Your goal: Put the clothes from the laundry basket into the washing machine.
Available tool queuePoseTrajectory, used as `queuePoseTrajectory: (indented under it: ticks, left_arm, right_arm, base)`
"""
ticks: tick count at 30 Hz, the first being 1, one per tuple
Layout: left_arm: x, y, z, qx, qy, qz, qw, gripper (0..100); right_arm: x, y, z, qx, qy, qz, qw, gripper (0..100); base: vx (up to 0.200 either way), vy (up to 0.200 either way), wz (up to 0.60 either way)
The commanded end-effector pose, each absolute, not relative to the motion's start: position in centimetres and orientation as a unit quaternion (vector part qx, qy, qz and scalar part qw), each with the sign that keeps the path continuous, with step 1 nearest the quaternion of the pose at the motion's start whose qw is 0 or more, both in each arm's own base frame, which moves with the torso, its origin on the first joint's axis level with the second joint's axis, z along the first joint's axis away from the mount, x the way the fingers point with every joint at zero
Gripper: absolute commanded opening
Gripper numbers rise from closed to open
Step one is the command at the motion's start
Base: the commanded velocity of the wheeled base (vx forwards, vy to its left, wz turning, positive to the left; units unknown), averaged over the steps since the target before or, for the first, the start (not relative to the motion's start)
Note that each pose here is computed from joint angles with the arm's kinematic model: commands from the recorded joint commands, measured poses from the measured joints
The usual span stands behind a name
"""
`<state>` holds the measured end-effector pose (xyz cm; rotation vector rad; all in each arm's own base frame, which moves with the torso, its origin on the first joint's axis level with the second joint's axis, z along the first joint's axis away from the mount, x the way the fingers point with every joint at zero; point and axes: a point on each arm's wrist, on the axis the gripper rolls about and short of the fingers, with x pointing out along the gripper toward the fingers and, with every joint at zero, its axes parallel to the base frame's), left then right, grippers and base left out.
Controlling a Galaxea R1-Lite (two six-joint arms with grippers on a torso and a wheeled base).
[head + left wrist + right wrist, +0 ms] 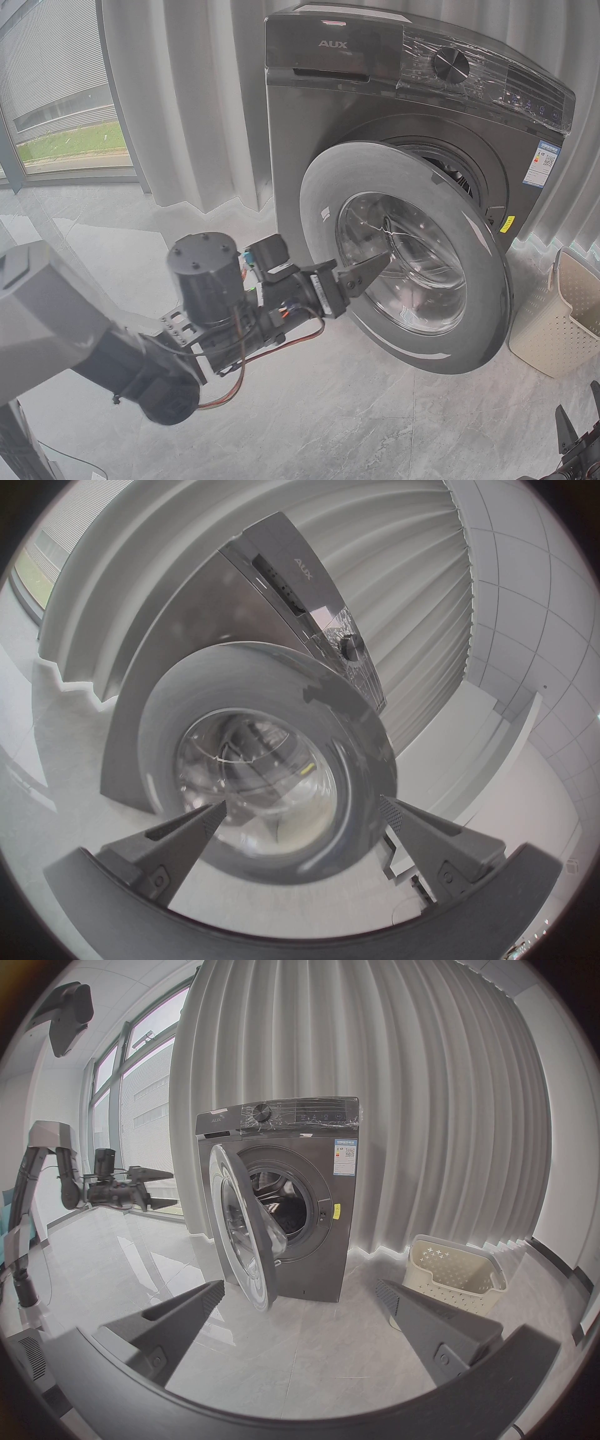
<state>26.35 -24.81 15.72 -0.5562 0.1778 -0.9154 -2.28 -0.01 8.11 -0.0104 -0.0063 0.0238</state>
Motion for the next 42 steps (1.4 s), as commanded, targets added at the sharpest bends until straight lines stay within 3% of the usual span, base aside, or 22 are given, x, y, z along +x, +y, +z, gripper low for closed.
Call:
queuePoseTrajectory:
  ticks: [1, 4, 11, 13, 18, 20, 24, 30, 35, 42]
  left_arm:
    - [19.3, -17.8, 18.8, -0.255, 0.068, -0.421, 0.868, 100]
    - [16.9, -15.1, 18.6, -0.249, 0.061, -0.398, 0.881, 100]
    - [12.5, -7.0, 16.0, -0.179, 0.028, -0.294, 0.939, 100]
    - [12.2, -6.5, 15.9, -0.176, 0.026, -0.286, 0.942, 100]
    - [8.2, -2.5, 15.7, -0.171, -0.023, -0.197, 0.965, 100]
    - [7.0, -2.0, 15.4, -0.147, -0.017, -0.199, 0.969, 100]
    - [4.7, -1.5, 14.3, -0.065, -0.011, -0.197, 0.978, 100]
    - [1.1, -0.5, 11.9, -0.048, -0.012, -0.155, 0.987, 100]
    - [-1.5, -0.1, 9.7, -0.038, -0.03, -0.151, 0.987, 100]
    - [-1.5, -0.1, 8.8, -0.024, 0.0, -0.134, 0.991, 100]
  right_arm:
    - [-2.2, 0.0, 7.6, -0.006, 0.001, 0.012, 1.0, 100]
    - [-2.2, 0.0, 7.6, -0.006, 0.001, 0.012, 1.0, 100]
    - [-2.2, 0.0, 7.6, -0.007, 0.001, 0.012, 1.0, 100]
    - [-2.2, 0.0, 7.6, -0.007, 0.001, 0.012, 1.0, 100]
    - [-2.2, 0.0, 7.6, -0.006, 0.001, 0.012, 1.0, 100]
    - [-2.2, 0.0, 7.6, -0.006, 0.001, 0.012, 1.0, 100]
    - [-2.2, 0.0, 7.6, -0.005, 0.001, 0.013, 1.0, 100]
    - [-2.2, 0.0, 7.6, -0.009, 0.001, 0.011, 1.0, 100]
    - [-2.2, 0.0, 7.6, -0.014, -0.001, 0.015, 1.0, 100]
    - [-2.2, 0.0, 7.6, -0.008, 0.0, 0.015, 1.0, 100]
  base:
    - [0.0, 0.0, 0.0]
    - [0.0, 0.0, 0.0]
    - [0.0, 0.0, 0.0]
    - [0.0, 0.0, 0.0]
    - [0.0, 0.0, 0.0]
    - [0.0, 0.0, 0.0]
    - [0.0, 0.0, 0.0]
    - [0.0, 0.0, 0.0]
    - [0.0, 0.0, 0.0]
    - [0.0, 0.0, 0.0]
